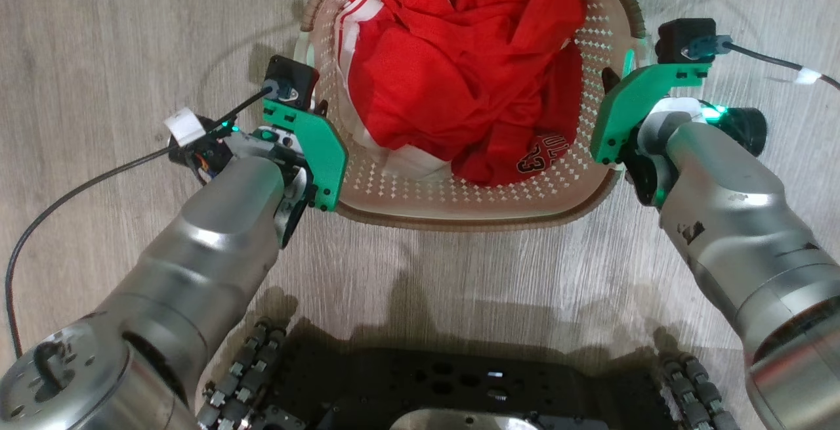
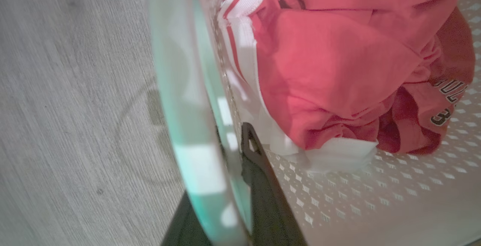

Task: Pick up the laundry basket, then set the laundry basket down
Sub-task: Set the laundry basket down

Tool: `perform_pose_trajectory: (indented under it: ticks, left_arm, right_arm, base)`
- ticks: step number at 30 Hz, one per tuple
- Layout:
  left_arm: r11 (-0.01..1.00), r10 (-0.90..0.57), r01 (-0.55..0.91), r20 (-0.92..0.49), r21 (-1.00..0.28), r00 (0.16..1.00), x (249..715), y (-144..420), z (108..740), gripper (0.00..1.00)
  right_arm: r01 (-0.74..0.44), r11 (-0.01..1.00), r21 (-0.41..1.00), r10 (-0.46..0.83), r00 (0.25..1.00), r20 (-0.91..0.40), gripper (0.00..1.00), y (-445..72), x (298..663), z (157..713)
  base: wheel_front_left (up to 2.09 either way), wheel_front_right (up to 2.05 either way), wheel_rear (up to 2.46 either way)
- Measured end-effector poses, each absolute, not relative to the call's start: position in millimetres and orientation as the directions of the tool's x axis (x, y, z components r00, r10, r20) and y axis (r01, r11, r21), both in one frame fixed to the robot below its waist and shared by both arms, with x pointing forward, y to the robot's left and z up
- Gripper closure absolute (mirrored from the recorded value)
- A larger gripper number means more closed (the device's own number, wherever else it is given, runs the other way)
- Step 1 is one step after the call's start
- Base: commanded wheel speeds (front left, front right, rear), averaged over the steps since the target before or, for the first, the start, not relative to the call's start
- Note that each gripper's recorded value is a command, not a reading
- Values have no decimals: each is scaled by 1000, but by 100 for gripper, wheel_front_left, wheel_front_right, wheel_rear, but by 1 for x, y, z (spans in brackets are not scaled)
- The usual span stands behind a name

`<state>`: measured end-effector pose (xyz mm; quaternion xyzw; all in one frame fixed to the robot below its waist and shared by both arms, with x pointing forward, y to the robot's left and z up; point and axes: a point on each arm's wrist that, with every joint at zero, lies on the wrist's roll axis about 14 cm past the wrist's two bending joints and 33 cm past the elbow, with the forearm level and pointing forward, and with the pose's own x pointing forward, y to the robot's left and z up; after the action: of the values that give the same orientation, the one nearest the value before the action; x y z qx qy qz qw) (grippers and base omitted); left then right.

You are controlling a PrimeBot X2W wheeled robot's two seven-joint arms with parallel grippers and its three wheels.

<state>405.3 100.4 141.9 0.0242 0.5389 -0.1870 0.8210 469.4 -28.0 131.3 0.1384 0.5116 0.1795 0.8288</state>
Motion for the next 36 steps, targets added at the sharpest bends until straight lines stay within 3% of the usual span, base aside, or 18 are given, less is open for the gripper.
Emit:
perform_pose_trajectory:
  ticks: [1, 2, 3, 4, 15, 25, 36]
  left_arm:
    - [930, -280, 330, -893, -162, 351, 406, 101, 142, 100]
    - [931, -276, 331, -890, -154, 363, 408, 101, 143, 69]
    - [927, -282, 342, -886, -154, 367, 408, 99, 144, 12]
    - [922, -292, 353, -883, -158, 367, 408, 95, 145, 0]
    - [920, -278, 369, -884, -132, 375, 408, 92, 151, 0]
    - [929, -259, 350, -889, -122, 378, 409, 96, 156, 0]
    - [941, -232, 324, -885, -99, 403, 411, 102, 176, 0]
  right_arm:
    - [-153, 899, 410, 435, 416, -798, 93, -29, 470, 131]
    - [-156, 900, 408, 434, 419, -798, 44, -29, 469, 131]
    - [-157, 900, 407, 434, 422, -796, 0, -29, 470, 131]
    - [-162, 897, 412, 441, 423, -792, 0, -26, 471, 133]
    - [-166, 891, 423, 452, 419, -788, 0, -18, 475, 140]
    - [-237, 897, 372, 439, 400, -804, 0, -23, 475, 143]
    - [-260, 906, 333, 417, 426, -803, 0, -30, 488, 170]
  base:
    - [0, 0, 0]
    - [0, 0, 0]
    - [0, 0, 0]
    - [0, 0, 0]
    - [0, 0, 0]
    - [0, 0, 0]
    - [0, 0, 0]
